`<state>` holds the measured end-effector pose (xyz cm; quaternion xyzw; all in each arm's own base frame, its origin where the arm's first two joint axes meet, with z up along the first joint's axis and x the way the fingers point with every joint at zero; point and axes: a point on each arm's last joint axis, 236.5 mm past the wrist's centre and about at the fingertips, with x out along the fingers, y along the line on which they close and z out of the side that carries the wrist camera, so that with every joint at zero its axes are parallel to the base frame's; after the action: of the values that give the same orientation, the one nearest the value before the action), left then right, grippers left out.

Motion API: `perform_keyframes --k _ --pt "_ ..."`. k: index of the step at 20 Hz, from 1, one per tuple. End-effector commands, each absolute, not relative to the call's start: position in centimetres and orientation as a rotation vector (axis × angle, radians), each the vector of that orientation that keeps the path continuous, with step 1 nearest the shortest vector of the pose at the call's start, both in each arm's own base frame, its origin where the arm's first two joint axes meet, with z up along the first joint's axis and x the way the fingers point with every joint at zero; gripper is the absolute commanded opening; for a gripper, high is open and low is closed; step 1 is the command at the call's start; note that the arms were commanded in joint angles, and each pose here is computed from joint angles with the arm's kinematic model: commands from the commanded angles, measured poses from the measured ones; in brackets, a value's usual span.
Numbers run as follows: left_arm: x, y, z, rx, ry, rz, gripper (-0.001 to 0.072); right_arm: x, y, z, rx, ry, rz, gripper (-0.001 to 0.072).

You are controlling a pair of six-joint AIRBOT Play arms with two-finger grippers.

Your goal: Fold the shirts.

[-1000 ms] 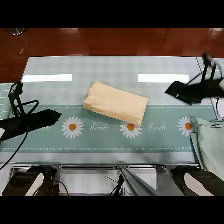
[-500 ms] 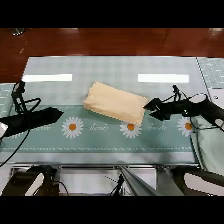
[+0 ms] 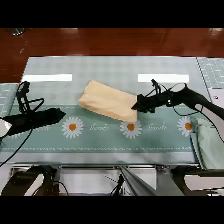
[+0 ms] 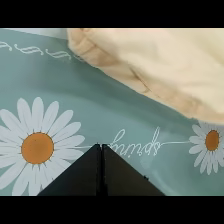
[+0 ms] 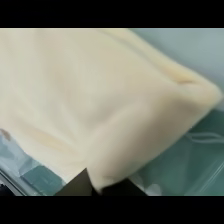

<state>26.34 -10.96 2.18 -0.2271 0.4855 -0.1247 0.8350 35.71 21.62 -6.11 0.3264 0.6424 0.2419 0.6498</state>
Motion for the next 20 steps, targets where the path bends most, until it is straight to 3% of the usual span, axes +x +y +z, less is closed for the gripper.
perform_keyframes --k 1,5,8,12,20 --pt "26.3 -11.2 2.1 -0.477 1.031 -0.272 0.0024 38.4 22.6 1.5 0.581 1.368 0.684 0.0024" --pt "26.3 -11.2 2.1 -0.477 1.031 -0.272 0.0024 42.6 18.1 12.3 0.31 1.198 0.562 0.0025" --pt "26.3 -11.2 2.2 -0.477 1.031 -0.272 0.0024 43.3 13.8 19.3 0.262 1.101 0.477 0.0025" --pt "26.2 -11.2 2.1 -0.478 1.033 -0.273 0.0024 41.5 5.9 23.5 0.33 1.071 0.349 0.0023" --pt "26.3 -11.2 2.1 -0.476 1.031 -0.272 0.0024 31.9 -12.1 25.3 0.6 1.021 -0.137 0.0024"
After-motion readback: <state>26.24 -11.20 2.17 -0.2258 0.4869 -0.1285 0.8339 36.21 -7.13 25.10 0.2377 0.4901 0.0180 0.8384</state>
